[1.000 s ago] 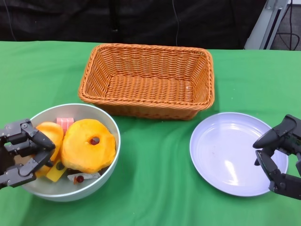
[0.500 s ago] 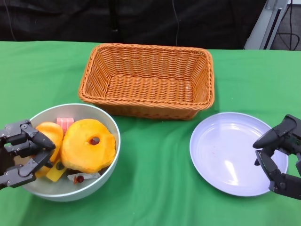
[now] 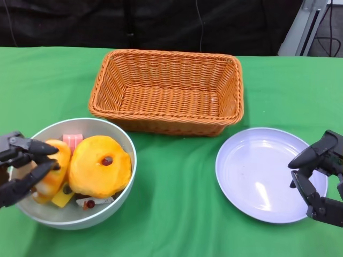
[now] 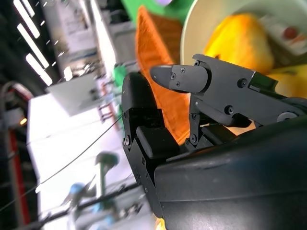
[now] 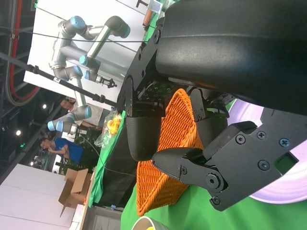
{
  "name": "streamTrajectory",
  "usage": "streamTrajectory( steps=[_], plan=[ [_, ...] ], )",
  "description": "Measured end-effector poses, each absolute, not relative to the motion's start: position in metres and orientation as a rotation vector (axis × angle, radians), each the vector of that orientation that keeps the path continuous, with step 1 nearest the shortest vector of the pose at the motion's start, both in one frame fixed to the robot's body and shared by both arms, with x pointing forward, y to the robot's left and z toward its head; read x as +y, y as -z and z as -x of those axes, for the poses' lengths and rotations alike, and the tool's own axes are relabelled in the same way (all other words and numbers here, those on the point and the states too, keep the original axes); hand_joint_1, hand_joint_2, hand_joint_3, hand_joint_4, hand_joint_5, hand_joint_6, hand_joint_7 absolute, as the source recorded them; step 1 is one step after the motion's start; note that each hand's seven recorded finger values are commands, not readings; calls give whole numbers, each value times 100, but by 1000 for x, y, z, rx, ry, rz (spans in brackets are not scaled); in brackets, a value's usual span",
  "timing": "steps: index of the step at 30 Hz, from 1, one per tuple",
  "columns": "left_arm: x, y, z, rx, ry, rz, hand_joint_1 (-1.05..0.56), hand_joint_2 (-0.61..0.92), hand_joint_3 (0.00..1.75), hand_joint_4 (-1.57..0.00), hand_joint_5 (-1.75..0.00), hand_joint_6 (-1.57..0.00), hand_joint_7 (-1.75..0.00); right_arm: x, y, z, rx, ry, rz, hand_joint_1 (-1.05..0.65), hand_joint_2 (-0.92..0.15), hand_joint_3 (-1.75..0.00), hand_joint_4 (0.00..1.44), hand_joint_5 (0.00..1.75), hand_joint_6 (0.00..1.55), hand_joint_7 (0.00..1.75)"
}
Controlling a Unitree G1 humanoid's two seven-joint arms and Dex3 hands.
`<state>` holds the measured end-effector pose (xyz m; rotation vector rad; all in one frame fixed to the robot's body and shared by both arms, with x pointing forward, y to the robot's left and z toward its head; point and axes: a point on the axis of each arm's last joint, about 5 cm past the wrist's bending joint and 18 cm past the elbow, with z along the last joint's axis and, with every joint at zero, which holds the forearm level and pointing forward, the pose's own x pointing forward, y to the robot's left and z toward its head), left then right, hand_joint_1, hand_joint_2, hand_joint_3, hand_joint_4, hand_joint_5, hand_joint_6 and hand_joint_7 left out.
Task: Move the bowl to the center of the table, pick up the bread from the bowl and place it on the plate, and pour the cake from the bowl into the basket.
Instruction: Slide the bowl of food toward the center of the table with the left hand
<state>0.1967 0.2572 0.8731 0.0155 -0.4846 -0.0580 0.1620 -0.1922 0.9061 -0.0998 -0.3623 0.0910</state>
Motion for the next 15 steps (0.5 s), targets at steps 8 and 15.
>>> streamTrajectory(
  steps=[8, 15],
  plan=[
    [256, -877, -201, -570, -64, 9, -53, 92, 14, -76, -79, -96, -19, -192, -906, -162, -362, -91, 104, -11, -53, -94, 72, 154, 69, 124],
    [257, -875, -204, -534, -190, -24, -59, 92, 23, -74, -42, -89, -2, -191, -906, -163, -361, -93, 102, -11, -53, -93, 72, 154, 69, 124]
  ],
)
